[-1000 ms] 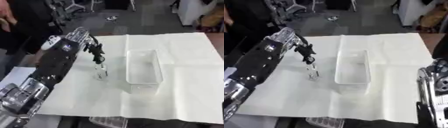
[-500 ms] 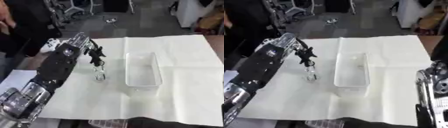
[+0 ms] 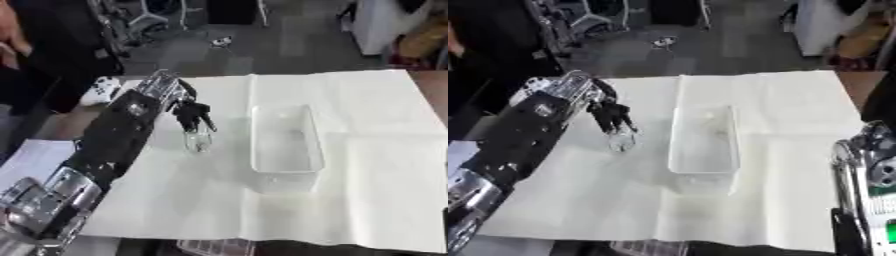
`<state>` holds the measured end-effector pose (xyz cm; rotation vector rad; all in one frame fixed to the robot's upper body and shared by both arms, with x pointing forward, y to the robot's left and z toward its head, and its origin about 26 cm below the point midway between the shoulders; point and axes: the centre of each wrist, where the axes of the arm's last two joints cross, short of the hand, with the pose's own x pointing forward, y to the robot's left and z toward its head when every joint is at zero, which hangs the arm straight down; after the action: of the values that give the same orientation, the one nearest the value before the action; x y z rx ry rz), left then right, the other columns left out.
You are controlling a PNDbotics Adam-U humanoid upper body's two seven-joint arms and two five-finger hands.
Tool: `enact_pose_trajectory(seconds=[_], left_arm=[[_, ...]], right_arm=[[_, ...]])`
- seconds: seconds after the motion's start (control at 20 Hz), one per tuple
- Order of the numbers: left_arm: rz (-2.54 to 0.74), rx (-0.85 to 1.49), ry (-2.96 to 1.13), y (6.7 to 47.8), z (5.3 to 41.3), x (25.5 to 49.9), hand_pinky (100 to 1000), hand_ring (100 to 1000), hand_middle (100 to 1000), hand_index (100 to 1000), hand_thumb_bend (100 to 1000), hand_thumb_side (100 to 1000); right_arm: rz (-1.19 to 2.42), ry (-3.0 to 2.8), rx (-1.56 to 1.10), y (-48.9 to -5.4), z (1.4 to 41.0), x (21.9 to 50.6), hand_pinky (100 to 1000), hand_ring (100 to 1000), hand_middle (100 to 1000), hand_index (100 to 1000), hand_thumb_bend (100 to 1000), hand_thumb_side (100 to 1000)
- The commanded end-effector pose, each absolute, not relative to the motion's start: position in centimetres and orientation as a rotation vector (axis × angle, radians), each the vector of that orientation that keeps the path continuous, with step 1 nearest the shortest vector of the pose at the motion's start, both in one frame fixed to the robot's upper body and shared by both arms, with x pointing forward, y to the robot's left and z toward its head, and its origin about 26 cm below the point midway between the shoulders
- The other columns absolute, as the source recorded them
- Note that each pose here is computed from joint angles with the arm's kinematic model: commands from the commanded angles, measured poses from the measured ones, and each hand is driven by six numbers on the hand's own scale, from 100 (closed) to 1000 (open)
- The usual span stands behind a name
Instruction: Pick up objects on the table and place them in the box.
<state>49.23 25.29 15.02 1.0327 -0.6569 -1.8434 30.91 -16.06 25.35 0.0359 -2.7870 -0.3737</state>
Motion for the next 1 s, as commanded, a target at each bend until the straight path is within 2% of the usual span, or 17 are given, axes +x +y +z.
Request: enact_pose_trajectory(seconds=[0.05,0.2,0.45,0.55,0.7,0.85,0.9,0.95,1.0], left_arm=[[-1.782,1.119,-0.815,25.5,15.8,49.3,307,450,378,335,100,570],[-1.764,1.121,-0.87,25.8,14.7,49.2,293,440,370,335,100,567],[-1.757,1.129,-0.935,25.9,14.0,49.1,100,269,158,222,100,555],[-1.752,1.136,-0.965,26.0,13.8,49.1,100,193,100,199,100,555],[-1.743,1.134,-0.996,26.1,13.5,49.0,100,197,101,210,100,552],[-1.726,1.116,-1.045,26.1,13.5,49.0,121,354,284,362,100,587],[-1.727,1.106,-1.05,26.2,13.4,49.1,142,374,306,382,100,600],[-1.734,1.095,-1.045,26.2,13.4,49.1,329,505,502,546,100,756],[-1.745,1.079,-1.034,26.2,13.5,49.1,448,585,589,632,100,899]], right_arm=[[-0.374,-2.809,0.062,-15.8,26.0,30.6,529,543,580,742,100,1000],[-0.374,-2.809,0.062,-15.8,26.0,30.6,529,543,580,742,100,1000],[-0.373,-2.81,0.064,-15.8,26.1,30.6,529,543,580,742,100,1000],[-0.374,-2.81,0.064,-15.8,26.1,30.6,529,542,577,742,100,1000],[-0.374,-2.81,0.064,-15.8,26.1,30.6,529,541,577,743,100,1000],[-0.375,-2.81,0.064,-15.8,26.1,30.6,529,541,577,743,100,1000],[-0.375,-2.811,0.064,-15.8,26.1,30.6,529,541,577,743,100,1000],[-0.375,-2.811,0.064,-15.8,26.1,30.6,529,541,577,743,100,1000],[-0.375,-2.81,0.064,-15.8,26.1,30.6,529,541,577,743,100,1000]])
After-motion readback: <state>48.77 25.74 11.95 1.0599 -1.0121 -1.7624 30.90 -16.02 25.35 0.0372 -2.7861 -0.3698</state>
